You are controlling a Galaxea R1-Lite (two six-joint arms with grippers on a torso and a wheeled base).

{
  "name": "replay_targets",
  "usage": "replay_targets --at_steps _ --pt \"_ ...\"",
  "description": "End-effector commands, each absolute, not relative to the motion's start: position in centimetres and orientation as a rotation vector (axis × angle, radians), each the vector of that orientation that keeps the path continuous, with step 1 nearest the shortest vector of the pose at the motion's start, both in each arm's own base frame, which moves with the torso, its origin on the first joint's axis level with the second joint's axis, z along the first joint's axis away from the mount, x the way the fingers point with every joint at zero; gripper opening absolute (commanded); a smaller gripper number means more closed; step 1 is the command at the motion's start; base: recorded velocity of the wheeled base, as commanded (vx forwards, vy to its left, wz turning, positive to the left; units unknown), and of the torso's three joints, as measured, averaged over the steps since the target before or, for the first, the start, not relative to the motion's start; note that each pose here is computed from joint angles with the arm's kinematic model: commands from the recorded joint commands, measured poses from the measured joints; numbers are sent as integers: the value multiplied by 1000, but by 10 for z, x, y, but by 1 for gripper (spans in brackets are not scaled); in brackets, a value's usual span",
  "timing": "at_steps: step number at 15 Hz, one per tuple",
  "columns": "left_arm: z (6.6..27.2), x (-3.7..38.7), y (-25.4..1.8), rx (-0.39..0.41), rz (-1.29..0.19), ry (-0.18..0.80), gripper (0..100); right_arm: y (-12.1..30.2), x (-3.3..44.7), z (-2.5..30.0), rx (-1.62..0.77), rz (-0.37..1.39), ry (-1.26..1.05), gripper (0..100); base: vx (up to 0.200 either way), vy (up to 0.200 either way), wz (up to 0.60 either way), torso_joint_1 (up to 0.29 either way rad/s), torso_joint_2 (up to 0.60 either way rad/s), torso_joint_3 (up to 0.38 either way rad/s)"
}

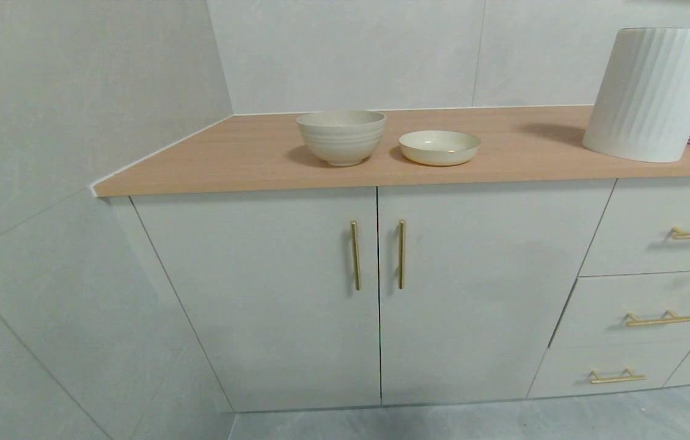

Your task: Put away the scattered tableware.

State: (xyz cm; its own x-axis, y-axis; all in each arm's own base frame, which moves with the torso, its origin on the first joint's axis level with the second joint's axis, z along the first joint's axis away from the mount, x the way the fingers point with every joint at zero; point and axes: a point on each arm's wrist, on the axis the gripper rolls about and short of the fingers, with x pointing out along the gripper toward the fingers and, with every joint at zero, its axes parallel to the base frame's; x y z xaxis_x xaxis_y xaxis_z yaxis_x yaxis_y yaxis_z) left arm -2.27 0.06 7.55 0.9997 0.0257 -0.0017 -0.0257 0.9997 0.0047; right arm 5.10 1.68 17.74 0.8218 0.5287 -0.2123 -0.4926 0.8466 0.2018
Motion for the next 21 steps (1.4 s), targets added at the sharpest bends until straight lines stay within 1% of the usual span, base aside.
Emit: replay_targets --at_steps 1,2,6,10,12,15,16,18,21 --pt "75 -23 1 6 26 0 100 36 133 204 145 612 283 100 0 0 0 0 0 0" --pt "76 -23 1 6 26 2 100 39 148 205 141 621 255 100 0 0 0 0 0 0" --pt "76 -23 1 3 26 2 100 80 187 209 117 780 261 100 0 0 0 0 0 0" --pt "76 -23 1 5 25 2 100 132 231 201 95 883 367 100 0 0 0 0 0 0" --pt "75 -23 1 6 25 3 100 150 251 202 80 853 419 100 0 0 0 0 0 0" --pt "76 -23 1 6 25 2 100 183 285 205 49 721 375 100 0 0 0 0 0 0" --pt "76 -23 1 6 25 2 100 185 284 201 54 710 390 100 0 0 0 0 0 0" --pt "76 -23 1 6 25 2 100 190 292 178 76 711 470 100 0 0 0 0 0 0" --pt "76 -23 1 5 25 2 100 205 303 166 113 724 495 100 0 0 0 0 0 0"
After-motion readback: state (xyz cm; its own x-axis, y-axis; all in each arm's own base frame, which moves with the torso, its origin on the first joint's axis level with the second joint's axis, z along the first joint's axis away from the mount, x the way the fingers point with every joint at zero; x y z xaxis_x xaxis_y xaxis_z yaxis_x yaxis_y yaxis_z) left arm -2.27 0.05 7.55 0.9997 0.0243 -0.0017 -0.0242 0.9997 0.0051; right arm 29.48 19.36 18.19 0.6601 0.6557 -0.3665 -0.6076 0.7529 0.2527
